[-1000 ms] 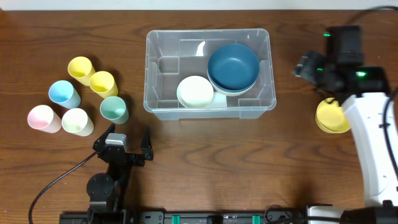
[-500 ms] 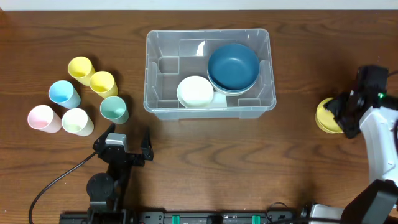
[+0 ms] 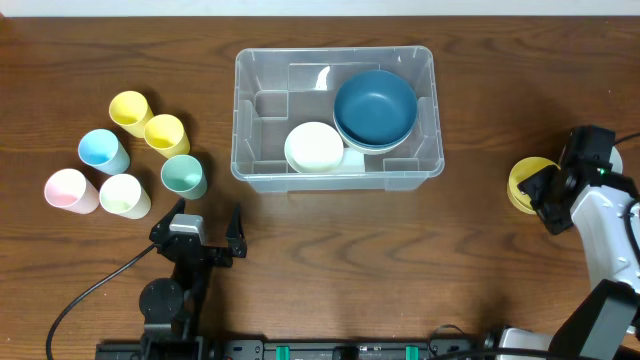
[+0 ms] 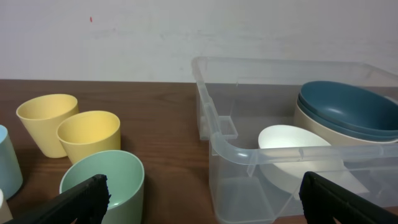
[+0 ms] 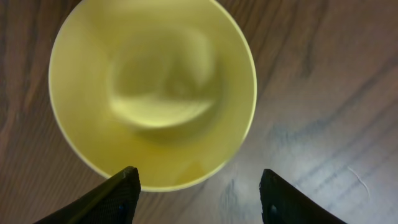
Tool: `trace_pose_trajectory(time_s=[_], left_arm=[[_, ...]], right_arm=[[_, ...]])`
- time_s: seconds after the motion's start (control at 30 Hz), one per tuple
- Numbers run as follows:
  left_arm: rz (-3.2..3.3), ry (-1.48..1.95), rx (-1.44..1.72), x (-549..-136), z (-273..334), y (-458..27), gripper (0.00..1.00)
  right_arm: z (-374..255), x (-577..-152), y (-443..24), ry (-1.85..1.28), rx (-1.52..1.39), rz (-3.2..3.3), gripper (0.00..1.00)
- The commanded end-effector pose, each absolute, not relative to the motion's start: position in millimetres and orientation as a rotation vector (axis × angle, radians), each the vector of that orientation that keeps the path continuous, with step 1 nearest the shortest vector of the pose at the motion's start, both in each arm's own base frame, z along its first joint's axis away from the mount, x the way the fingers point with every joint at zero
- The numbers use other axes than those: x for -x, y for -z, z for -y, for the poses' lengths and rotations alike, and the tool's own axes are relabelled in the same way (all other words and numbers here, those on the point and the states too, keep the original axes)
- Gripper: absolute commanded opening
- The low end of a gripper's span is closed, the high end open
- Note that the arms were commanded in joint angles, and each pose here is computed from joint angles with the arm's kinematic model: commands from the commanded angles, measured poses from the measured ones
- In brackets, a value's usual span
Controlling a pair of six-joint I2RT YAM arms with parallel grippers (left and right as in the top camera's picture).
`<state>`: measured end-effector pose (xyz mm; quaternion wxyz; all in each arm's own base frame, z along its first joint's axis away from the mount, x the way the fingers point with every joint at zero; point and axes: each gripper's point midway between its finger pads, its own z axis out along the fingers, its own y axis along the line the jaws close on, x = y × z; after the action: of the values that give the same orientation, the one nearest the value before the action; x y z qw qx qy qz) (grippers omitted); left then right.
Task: Pack container
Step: 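Open the right gripper, withdraw, and move to the yellow bowl, then grasp the yellow bowl rim with the right gripper and lift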
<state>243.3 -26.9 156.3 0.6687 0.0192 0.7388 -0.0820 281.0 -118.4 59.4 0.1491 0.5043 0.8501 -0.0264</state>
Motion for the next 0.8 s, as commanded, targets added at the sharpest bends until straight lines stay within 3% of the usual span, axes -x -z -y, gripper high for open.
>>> trace_pose_trajectory(time_s=[0.0,0.4,0.77], left_arm=[[-1.710,0.183,-0.062,-242.5,28.3,-140.9,0.98],[-1.710,0.183,-0.062,-242.5,28.3,-140.9,0.98],[-1.710,0.183,-0.062,-242.5,28.3,-140.9,0.98]], right_arm=[[125.2,-271.5,-47.8,0.110,-1.493,-2.424,0.61],[129.4,-280.3,-40.6,0.095,-1.454,-2.375,0.37],[128.3,-277.3,-38.6,0.102,-1.445,-2.394,0.34]])
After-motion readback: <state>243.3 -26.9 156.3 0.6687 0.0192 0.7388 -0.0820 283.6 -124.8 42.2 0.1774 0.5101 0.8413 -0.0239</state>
